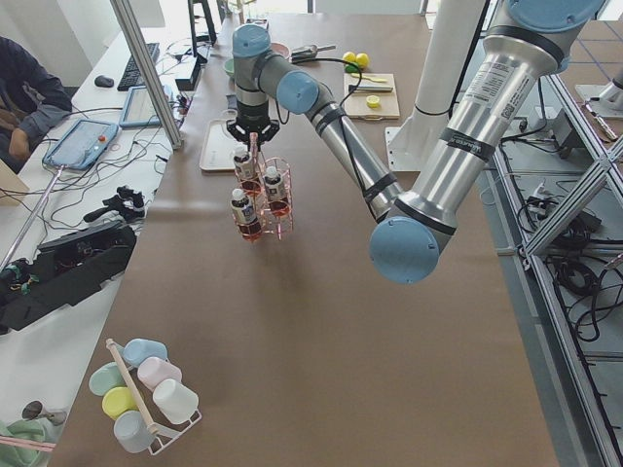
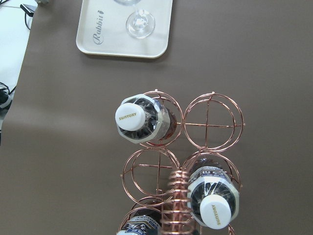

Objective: Take tea from basket to plate

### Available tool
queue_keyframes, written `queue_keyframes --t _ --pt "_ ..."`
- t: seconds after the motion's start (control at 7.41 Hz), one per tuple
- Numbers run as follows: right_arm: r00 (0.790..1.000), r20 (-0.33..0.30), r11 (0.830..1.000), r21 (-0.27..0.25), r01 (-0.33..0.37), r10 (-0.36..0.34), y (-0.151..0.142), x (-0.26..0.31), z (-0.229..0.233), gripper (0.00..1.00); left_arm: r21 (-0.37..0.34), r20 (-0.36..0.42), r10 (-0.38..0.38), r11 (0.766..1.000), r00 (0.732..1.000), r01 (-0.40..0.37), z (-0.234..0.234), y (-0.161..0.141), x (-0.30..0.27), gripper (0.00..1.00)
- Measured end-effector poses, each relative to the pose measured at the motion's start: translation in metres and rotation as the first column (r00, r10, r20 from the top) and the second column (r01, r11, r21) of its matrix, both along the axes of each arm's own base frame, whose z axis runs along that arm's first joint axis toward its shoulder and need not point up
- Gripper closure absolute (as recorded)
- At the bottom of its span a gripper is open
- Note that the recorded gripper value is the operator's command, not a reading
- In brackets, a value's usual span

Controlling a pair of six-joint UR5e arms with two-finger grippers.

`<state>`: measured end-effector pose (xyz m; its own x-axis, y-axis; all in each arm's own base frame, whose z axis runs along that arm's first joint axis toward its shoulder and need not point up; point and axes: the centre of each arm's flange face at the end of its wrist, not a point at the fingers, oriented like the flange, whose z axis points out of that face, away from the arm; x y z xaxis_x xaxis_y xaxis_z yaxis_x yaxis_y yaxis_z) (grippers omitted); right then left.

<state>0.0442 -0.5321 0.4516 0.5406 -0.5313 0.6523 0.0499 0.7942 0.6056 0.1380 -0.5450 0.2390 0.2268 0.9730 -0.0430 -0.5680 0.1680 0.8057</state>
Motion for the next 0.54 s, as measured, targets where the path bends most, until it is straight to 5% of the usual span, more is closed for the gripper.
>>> queue_keyframes --t 0.54 --pt "0.997 0.041 0.981 0.190 0.050 -0.059 -0.030 -0.026 -0.065 0.00 -0.037 -0.063 -0.002 0.999 0.998 -0.001 -0.107 0.034 0.084 1.00"
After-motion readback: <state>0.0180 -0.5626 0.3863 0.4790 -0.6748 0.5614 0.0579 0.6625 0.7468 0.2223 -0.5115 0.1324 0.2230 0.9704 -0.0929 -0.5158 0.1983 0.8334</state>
